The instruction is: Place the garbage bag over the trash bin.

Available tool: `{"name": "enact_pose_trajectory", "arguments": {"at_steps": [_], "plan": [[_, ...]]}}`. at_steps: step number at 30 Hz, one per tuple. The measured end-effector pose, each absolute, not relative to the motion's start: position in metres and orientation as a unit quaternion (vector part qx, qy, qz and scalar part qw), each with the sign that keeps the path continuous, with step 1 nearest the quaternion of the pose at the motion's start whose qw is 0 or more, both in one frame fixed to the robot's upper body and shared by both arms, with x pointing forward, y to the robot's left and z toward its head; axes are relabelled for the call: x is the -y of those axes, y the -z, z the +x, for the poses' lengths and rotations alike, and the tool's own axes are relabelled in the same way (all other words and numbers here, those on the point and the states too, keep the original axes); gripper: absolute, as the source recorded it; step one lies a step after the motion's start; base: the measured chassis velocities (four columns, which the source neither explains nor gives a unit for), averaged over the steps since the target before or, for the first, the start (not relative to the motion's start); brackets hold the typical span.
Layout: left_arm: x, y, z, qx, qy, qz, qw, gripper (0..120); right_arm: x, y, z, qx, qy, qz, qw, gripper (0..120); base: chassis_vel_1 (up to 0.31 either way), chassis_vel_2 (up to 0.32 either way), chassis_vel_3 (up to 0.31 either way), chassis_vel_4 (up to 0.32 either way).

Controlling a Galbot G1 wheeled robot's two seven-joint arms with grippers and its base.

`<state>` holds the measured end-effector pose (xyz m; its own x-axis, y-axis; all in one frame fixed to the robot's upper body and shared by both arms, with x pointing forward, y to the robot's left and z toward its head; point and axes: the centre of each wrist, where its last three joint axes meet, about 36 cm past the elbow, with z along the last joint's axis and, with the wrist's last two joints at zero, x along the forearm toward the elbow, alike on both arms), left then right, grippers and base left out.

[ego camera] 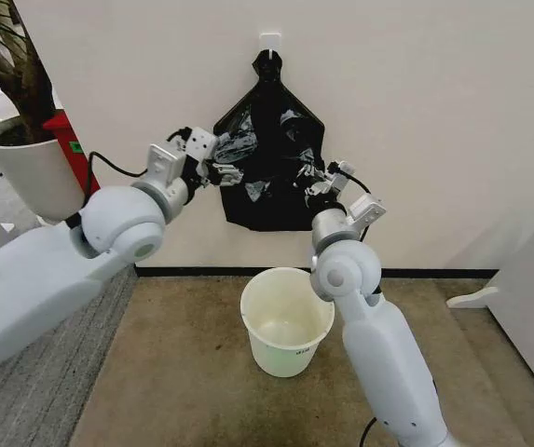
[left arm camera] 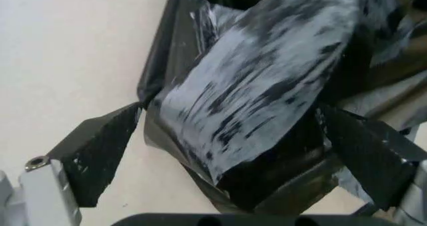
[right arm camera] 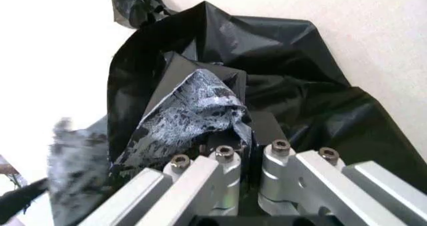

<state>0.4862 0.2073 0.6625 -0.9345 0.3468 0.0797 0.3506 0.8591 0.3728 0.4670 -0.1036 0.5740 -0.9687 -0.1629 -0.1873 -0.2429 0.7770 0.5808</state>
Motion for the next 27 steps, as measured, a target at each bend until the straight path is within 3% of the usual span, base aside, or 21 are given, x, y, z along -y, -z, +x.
{"name": "enact_pose_trajectory", "arguments": {"at_steps": [27], "plan": [[-0.183,-0.66,0.537,0.954,0.247,-0.161,0.05,100,0.123,-0.57,0.462,-0.941,-0.317,-0.1,0.066,0,0.0,0.0,0.0,0.0]]}}
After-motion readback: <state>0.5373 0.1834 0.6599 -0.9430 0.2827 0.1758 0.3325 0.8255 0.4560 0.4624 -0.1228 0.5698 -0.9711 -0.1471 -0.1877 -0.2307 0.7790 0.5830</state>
